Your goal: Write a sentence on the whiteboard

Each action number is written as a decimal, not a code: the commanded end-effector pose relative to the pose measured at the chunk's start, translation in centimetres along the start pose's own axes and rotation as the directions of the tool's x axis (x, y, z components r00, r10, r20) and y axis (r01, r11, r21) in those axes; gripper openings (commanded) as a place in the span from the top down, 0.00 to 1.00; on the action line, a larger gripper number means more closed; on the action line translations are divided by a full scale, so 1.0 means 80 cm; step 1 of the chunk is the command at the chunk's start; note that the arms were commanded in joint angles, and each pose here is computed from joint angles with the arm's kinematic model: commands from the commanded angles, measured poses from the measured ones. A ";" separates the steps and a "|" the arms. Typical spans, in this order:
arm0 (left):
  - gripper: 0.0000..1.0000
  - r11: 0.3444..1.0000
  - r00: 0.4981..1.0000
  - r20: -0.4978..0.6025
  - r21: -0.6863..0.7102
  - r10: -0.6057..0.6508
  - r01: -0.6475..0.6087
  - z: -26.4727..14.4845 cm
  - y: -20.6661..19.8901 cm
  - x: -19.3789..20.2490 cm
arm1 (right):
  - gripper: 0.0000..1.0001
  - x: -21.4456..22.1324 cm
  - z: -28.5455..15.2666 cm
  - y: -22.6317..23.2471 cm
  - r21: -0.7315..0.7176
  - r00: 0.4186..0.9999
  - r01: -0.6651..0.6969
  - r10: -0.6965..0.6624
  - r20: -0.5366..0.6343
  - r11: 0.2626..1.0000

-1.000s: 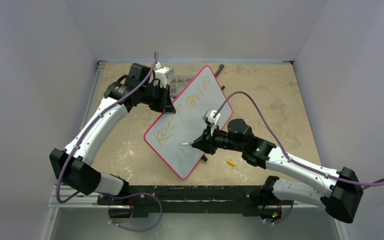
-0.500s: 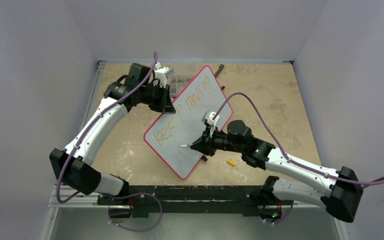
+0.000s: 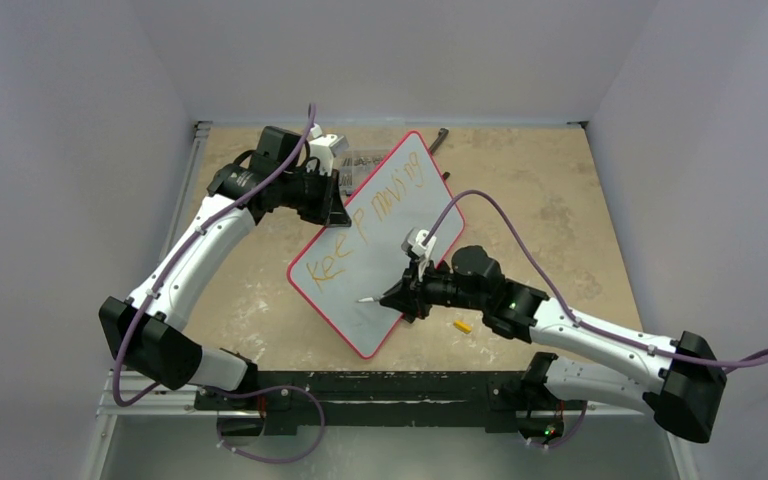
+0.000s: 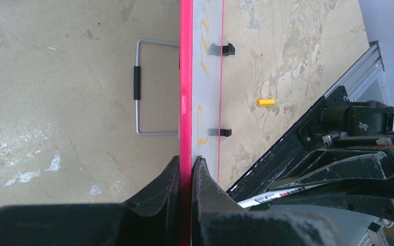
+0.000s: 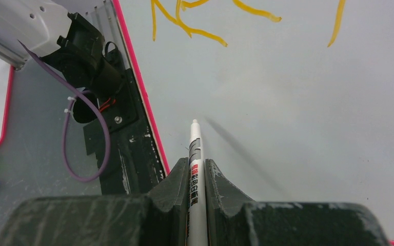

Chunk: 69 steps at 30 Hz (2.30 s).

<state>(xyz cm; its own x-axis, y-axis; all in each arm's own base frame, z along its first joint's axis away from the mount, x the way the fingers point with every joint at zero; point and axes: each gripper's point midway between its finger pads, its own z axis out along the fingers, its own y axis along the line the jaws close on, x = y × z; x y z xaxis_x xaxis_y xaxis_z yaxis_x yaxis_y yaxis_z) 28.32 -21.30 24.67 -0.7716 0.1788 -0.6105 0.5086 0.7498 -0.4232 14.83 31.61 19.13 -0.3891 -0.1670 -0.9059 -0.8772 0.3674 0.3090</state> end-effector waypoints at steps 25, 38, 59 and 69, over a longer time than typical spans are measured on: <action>1.00 0.982 0.995 0.055 -0.173 0.086 -0.075 -0.006 0.048 -0.019 | 1.00 -0.021 -0.002 0.005 0.041 0.997 -0.013 0.010 0.082 0.999; 1.00 0.985 0.995 0.061 -0.159 0.083 -0.073 -0.007 0.044 -0.020 | 1.00 -0.027 -0.010 -0.001 0.090 0.994 -0.024 0.014 0.106 0.996; 1.00 0.985 0.995 0.060 -0.160 0.080 -0.070 -0.007 0.045 -0.019 | 1.00 -0.049 0.016 0.003 0.060 0.991 -0.005 -0.003 0.132 0.998; 1.00 0.985 0.995 0.057 -0.161 0.079 -0.069 -0.006 0.046 -0.019 | 1.00 -0.025 0.023 -0.008 0.085 0.996 -0.004 -0.003 0.089 0.996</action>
<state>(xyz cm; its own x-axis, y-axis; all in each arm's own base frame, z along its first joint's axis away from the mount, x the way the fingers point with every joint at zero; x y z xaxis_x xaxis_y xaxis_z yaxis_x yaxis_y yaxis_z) 28.33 -21.26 24.65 -0.7728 0.1774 -0.6093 0.5076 0.7490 -0.4257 16.32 32.69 17.95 -0.4163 -0.1329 -0.8995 -0.8269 0.4666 0.3137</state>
